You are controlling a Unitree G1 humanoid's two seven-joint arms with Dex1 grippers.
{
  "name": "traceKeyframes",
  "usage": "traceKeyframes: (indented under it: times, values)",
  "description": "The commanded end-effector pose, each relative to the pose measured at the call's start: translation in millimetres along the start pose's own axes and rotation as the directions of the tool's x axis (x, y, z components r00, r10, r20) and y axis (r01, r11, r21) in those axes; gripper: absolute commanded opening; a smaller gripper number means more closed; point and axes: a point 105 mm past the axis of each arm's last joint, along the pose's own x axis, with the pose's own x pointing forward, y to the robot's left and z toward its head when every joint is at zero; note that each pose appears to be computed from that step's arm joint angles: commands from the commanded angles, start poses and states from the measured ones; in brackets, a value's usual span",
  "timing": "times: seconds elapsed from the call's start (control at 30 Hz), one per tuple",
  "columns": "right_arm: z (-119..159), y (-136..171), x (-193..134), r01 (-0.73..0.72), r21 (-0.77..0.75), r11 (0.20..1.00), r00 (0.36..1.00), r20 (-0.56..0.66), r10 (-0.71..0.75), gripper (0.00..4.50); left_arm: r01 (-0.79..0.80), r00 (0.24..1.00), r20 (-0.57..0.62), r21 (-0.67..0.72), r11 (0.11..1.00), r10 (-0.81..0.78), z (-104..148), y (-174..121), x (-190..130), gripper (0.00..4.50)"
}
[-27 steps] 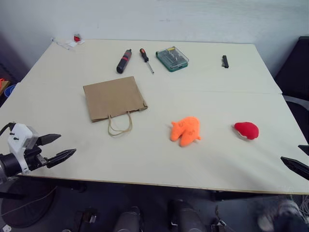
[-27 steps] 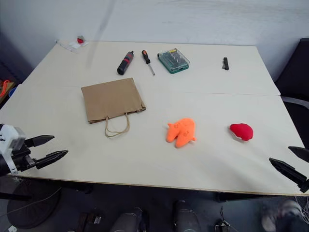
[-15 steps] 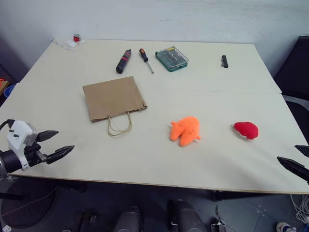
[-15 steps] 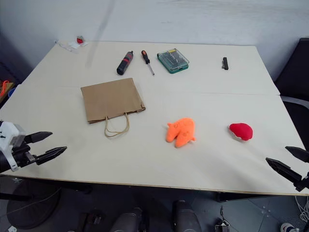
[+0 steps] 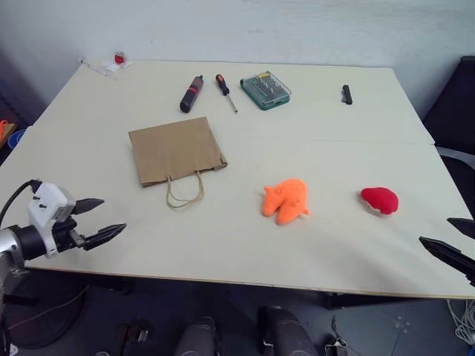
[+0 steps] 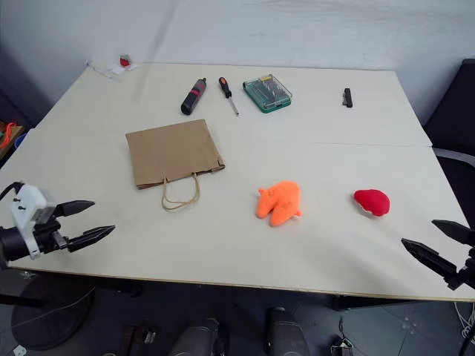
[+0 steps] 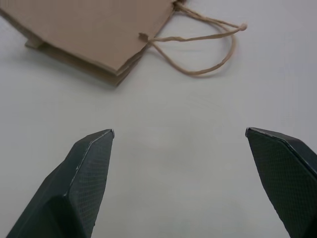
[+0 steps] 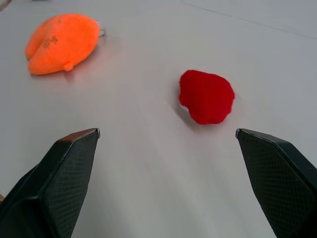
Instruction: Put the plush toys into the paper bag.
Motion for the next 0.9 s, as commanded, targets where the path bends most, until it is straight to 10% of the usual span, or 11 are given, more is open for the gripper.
traceKeyframes:
  times: [0.03,0.37,0.9]
  values:
    - [30.1,30.0,16.6,-0.117,-0.071,0.991,0.992,0.048,0.121,4.50,0.063,0.998,0.018,0.148,0.987,-0.066,29.0,-3.3,8.2,4.46]
    - [66.5,121.6,77.8,-0.419,-0.231,0.878,0.888,0.099,0.449,4.50,0.235,0.972,-0.123,0.538,0.810,-0.201,47.2,4.7,64.5,4.46]
    - [70.7,145.0,104.0,-0.483,-0.287,0.827,0.844,0.101,0.527,4.50,0.368,0.928,-0.217,0.654,0.661,-0.302,43.0,10.5,102.7,4.46]
